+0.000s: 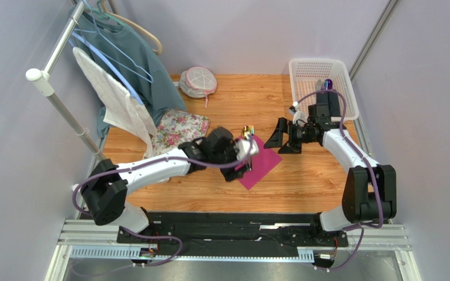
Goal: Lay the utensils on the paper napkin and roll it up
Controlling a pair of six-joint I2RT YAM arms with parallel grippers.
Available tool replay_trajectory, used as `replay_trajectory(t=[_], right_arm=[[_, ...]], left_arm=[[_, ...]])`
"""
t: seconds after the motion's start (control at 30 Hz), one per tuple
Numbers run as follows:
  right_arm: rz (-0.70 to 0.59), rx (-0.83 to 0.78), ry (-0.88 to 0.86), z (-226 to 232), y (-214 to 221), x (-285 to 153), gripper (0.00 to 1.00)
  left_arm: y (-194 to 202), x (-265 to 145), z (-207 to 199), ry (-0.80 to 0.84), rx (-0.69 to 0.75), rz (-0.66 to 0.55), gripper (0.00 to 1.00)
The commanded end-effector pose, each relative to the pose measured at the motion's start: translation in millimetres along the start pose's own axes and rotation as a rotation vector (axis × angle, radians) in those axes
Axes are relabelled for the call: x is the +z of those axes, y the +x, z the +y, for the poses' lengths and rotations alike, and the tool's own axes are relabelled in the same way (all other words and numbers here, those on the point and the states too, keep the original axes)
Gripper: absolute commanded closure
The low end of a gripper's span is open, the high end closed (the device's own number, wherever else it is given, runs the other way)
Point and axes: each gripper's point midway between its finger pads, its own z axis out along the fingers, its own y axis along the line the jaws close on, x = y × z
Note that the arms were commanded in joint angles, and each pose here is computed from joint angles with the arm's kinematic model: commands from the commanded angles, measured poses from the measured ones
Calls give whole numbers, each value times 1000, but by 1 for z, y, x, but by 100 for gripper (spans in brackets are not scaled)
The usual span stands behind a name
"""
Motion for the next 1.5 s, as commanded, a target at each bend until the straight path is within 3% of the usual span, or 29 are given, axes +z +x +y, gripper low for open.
replay_trajectory(t=[0.0,0.07,0.3,0.57,0.83,1.47], right_arm=[[3,33,-33,-1,-7,7,0],[12,24,-42,0,-8,8,0],[42,26,-62,-2,-3,11,0],[81,18,-79,1,0,11,0],[83,6,-90,4,2,7,0],[82,-1,-93,5,2,6,0]], left_arm=[[5,32,-70,181,463,-35,27],[13,44,-85,209,547,-8,32],[32,68,-94,277,596,22,40],[55,83,-95,329,647,68,66],[58,101,-82,348,556,85,65],[64,100,-73,383,533,104,62]])
